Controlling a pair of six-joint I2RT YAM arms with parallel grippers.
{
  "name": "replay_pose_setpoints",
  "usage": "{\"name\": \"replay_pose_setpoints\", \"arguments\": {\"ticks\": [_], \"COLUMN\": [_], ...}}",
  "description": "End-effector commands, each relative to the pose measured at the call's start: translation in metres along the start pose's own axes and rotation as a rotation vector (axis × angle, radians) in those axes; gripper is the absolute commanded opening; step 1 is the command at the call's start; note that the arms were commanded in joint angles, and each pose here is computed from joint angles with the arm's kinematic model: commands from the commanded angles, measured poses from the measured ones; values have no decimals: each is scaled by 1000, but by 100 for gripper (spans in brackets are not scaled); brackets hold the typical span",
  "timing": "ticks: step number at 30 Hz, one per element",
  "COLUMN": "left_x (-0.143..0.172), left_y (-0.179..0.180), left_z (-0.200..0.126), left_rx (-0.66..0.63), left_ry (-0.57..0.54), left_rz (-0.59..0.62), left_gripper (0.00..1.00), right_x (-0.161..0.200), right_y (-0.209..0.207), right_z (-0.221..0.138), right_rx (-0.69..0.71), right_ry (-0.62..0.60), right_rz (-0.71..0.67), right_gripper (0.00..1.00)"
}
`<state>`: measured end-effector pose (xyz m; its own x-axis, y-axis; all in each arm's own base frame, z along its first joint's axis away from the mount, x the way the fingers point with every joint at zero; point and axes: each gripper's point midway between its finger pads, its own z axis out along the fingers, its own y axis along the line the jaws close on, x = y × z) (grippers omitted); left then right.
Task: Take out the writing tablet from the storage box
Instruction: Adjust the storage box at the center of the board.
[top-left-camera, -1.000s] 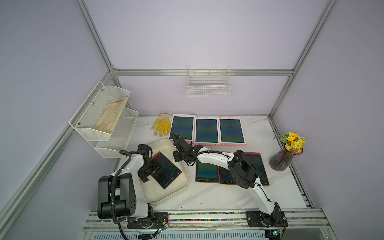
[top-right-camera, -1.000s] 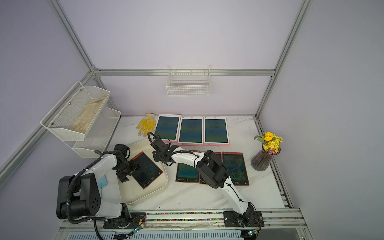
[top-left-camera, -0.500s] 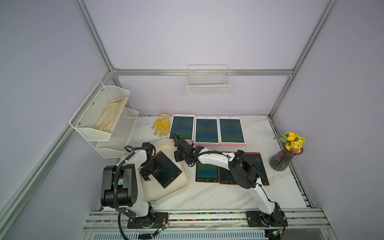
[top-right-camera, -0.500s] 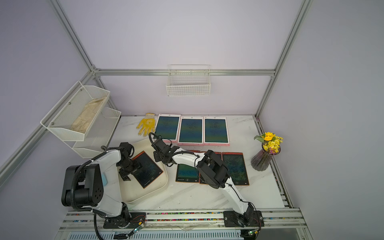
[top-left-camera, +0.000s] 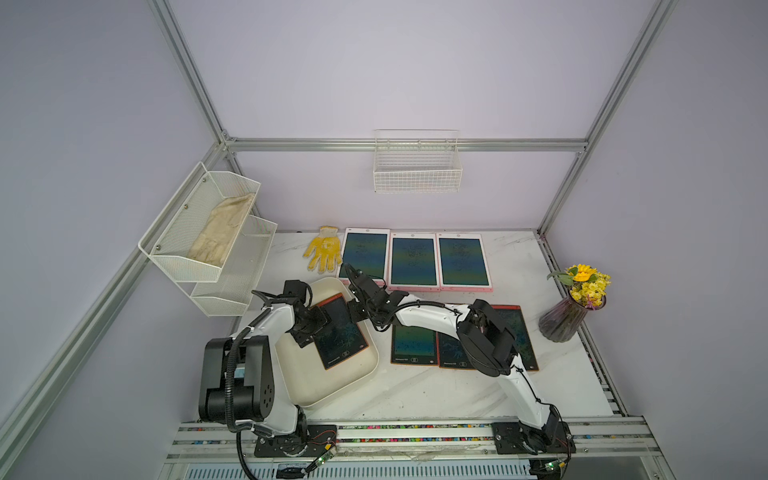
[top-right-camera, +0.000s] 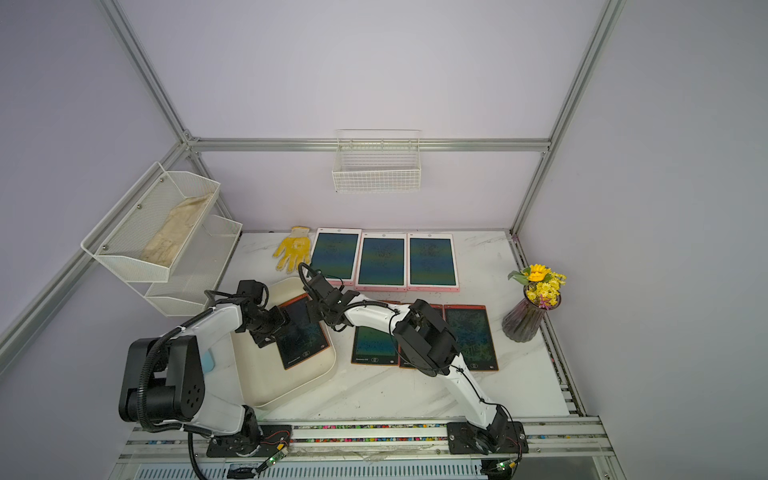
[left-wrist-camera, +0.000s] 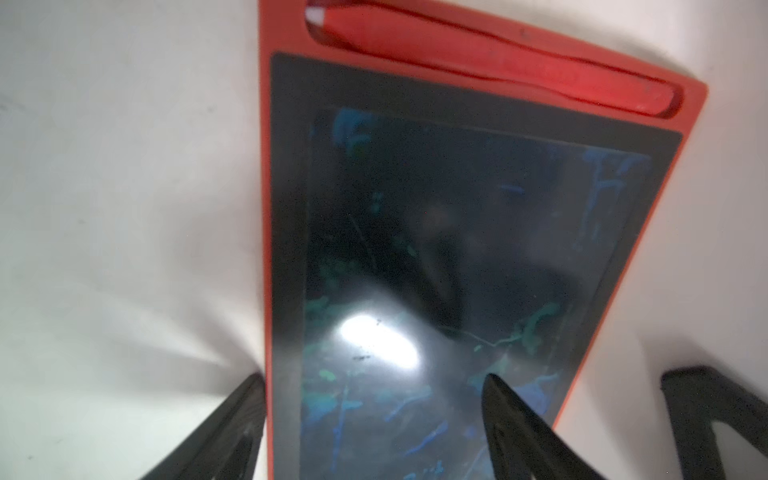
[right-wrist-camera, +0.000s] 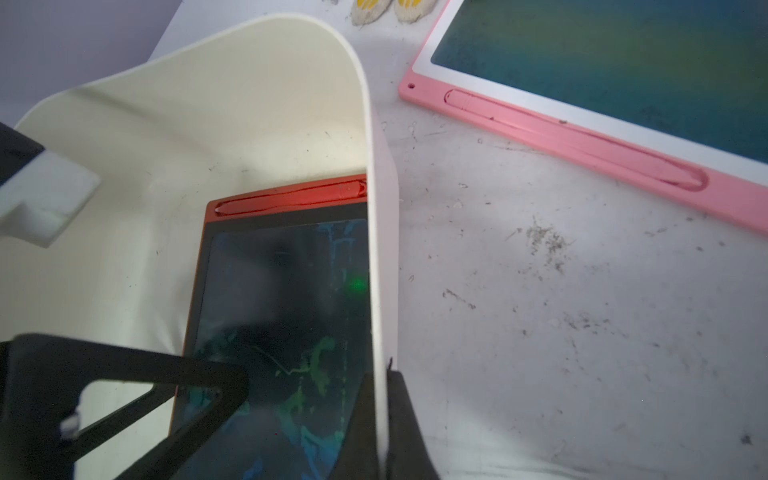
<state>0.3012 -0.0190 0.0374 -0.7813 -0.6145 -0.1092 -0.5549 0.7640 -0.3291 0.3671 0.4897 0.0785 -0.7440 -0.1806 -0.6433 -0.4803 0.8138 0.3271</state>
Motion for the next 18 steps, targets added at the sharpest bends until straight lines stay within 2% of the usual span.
{"name": "replay_pose_setpoints", "arguments": {"ticks": [1, 9, 10, 18], "left_x": [-1, 4, 1, -1], "left_y": [-21, -34, -37, -45], "left_z": [0, -3, -13, -33], "left_rx": [133, 269, 295, 380], "left_ry": [-24, -56, -89, -141], "left_rz": [39, 81, 85, 138], "left_gripper": [80, 76, 76, 71], "right_x": [-29, -23, -23, -23], "right_y": [43, 47, 47, 51], "right_z": [-8, -2, -1, -1], "right_rx": [-159, -184, -187, -206], "right_ry": [-69, -45, -42, -39], "right_rz": [12, 15, 17, 27], "right_gripper": [0, 0, 0, 0]}}
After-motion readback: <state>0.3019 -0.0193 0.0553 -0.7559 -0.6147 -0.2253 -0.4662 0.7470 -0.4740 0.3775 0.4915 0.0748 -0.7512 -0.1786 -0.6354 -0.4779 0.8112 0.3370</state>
